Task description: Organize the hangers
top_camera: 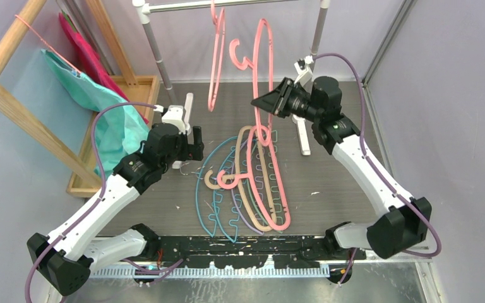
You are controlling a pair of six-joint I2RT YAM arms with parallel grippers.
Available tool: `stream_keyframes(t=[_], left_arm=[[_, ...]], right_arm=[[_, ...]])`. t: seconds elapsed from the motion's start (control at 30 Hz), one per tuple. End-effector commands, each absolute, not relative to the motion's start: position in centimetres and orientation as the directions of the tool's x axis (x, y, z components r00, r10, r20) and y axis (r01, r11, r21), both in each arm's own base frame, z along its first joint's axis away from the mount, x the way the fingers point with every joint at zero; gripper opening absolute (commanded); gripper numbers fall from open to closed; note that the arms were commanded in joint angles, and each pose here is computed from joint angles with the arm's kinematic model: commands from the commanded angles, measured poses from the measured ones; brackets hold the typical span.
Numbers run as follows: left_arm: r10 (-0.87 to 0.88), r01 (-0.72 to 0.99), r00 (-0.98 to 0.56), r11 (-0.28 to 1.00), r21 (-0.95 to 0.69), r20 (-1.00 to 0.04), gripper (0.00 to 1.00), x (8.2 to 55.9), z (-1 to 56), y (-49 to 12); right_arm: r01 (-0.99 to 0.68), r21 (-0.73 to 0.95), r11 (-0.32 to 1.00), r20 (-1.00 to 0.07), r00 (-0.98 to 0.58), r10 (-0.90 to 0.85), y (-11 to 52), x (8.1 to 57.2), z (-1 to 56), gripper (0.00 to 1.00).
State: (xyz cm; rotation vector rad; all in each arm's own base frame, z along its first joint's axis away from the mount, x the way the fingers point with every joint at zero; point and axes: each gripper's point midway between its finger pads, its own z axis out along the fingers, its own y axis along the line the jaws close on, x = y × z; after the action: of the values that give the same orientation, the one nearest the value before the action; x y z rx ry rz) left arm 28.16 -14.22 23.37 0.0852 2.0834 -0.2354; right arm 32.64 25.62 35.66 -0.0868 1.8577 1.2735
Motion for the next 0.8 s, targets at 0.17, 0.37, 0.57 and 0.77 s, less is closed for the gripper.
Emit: stream_keyframes(t=[0.17,0.37,0.57,0.77], left_arm=[[-0.06,0.125,-0.454,0.984,-0.131,-0.889,0.98,28.8,25.0,-13.6],[-0.053,0.118,-0.452,0.986,-0.118,-0.89,0.98,28.6,25.1,-13.2],[-0.044,0.113,-0.451,0.988,-0.106,-0.892,0.98,28.4,25.5,-12.8],[-0.041,0.11,-0.454,0.989,-0.102,-0.89,0.98,28.3,25.4,-12.7]], right_arm=[[-0.693,0.687,0.221,-0.687,-0.518,0.511,27.2,34.0,47.6,0.01],[-0.703,0.687,0.185,-0.658,-0.494,0.568,27.3,36.1,49.6,0.01],[-0.646,0.74,0.19,-0.601,-0.507,0.617,27.6,39.1,49.0,0.01],[-0.612,0.78,0.129,-0.53,-0.537,0.657,28.2,41.1,49.3,0.01]])
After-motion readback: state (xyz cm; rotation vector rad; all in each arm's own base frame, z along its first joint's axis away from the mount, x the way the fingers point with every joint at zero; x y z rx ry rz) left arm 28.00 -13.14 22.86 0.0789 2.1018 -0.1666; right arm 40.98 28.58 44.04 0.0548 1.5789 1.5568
